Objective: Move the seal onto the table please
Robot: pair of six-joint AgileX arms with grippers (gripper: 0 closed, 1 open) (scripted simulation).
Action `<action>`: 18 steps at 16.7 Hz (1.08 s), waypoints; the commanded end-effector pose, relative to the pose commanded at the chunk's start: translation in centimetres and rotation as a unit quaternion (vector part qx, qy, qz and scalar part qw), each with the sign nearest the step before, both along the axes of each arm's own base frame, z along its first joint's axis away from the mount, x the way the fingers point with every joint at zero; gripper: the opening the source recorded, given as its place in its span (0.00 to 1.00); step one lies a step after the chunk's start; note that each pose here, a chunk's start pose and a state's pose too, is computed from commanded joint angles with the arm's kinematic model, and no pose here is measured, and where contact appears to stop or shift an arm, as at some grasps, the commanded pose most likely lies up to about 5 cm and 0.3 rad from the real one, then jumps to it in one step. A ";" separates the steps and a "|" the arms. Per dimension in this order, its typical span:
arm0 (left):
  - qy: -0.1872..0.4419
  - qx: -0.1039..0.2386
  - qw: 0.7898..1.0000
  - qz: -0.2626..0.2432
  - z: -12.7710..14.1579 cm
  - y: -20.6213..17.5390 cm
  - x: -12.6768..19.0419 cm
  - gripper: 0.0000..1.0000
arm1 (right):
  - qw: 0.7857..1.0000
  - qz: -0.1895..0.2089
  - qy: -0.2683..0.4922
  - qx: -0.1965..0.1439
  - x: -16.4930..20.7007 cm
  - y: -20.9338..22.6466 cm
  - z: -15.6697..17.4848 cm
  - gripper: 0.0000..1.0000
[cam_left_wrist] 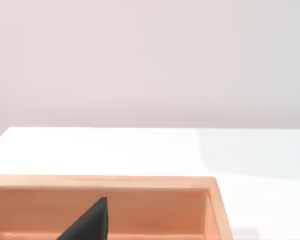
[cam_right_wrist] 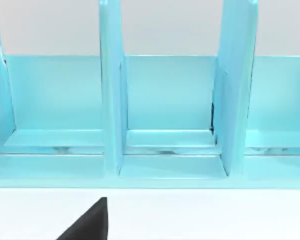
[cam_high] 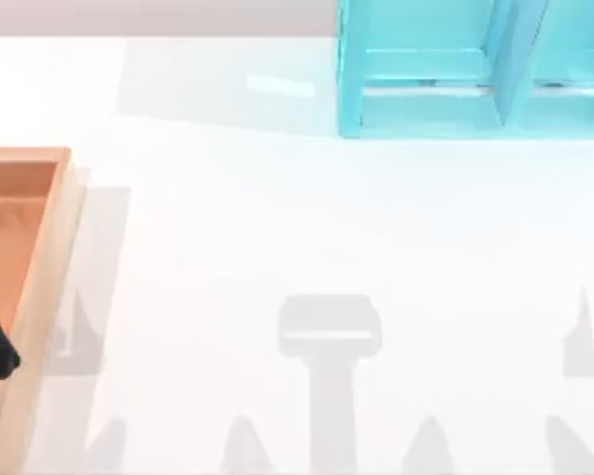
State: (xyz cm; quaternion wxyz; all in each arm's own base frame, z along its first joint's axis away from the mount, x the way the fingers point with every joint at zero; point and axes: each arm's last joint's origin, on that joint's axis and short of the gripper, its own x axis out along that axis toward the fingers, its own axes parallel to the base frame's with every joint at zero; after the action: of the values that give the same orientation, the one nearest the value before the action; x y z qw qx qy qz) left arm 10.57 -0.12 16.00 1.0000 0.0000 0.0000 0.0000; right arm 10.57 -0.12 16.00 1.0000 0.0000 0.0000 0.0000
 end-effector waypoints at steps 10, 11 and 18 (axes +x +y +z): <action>0.183 0.043 0.981 0.038 5.0 1.2 1.5 1.00 | 1.000 0.000 0.000 0.000 0.0 0.0 0.0 1.00; 0.228 0.047 0.972 0.041 5.7 1.5 2.2 1.00 | 1.000 0.000 0.000 0.000 0.0 0.0 0.0 1.00; 0.565 0.033 0.824 0.024 7.0 4.7 10.8 1.00 | 1.000 0.000 0.000 0.000 0.0 0.0 0.0 1.00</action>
State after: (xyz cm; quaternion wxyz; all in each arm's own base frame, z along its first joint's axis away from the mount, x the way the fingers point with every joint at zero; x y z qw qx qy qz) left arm 21.38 4.60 23.04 0.8238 0.0326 0.5654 0.0239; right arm 10.57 -0.12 16.00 1.0000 0.0000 0.0000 0.0000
